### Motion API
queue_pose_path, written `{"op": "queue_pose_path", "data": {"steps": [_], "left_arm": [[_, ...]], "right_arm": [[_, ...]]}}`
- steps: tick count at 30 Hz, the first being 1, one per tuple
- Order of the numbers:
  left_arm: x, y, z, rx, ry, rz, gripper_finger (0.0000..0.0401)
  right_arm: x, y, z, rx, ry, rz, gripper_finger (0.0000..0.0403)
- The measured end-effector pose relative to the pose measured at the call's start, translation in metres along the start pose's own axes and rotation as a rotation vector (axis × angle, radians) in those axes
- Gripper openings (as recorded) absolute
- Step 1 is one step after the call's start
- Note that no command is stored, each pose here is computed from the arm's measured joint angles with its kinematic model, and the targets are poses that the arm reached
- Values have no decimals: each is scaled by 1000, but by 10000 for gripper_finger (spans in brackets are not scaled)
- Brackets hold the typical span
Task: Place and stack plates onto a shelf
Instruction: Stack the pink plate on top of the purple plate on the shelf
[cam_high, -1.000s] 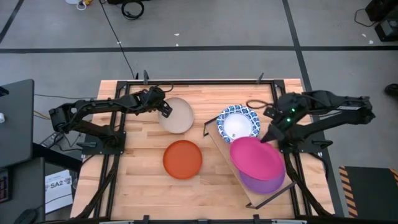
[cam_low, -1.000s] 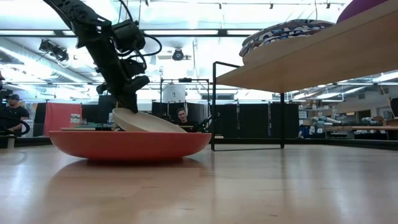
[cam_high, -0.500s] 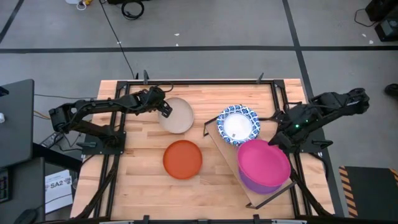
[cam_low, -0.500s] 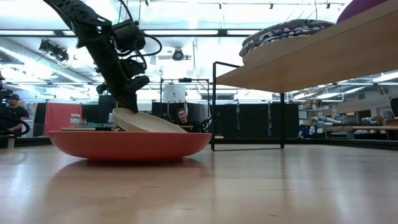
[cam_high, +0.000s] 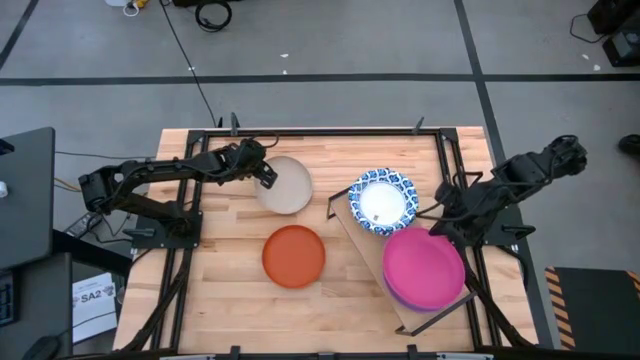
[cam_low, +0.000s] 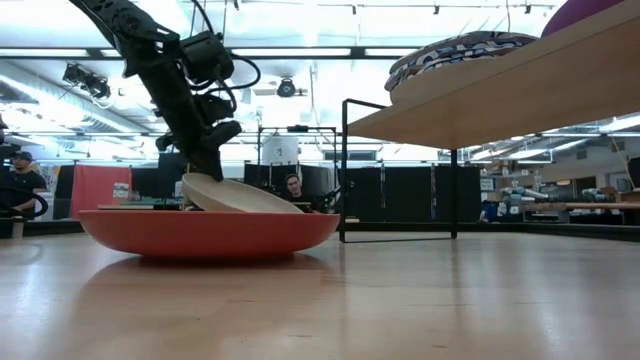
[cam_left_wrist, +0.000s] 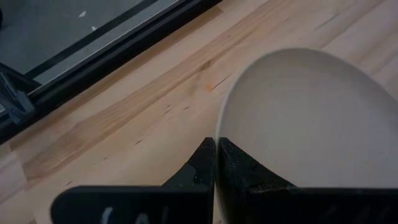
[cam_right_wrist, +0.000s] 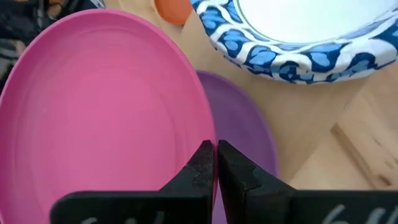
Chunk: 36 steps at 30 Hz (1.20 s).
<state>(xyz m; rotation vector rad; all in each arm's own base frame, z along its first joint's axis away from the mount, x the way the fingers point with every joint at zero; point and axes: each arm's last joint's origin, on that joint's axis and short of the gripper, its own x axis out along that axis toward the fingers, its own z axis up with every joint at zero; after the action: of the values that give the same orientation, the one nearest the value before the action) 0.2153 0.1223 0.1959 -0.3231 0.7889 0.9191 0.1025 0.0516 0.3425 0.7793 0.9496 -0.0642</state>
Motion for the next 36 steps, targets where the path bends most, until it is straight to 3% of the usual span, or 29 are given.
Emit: {"op": "queue_pose_path", "data": {"steps": [15,36], "left_arm": [[0,0,1,-4,-11,-4,13],[0,0,1,-5,-11,-4,13]], "right_arm": [[14,-2,-3,-31,63,-159,16],[15,0,-5,-75,140,-124,33]]}}
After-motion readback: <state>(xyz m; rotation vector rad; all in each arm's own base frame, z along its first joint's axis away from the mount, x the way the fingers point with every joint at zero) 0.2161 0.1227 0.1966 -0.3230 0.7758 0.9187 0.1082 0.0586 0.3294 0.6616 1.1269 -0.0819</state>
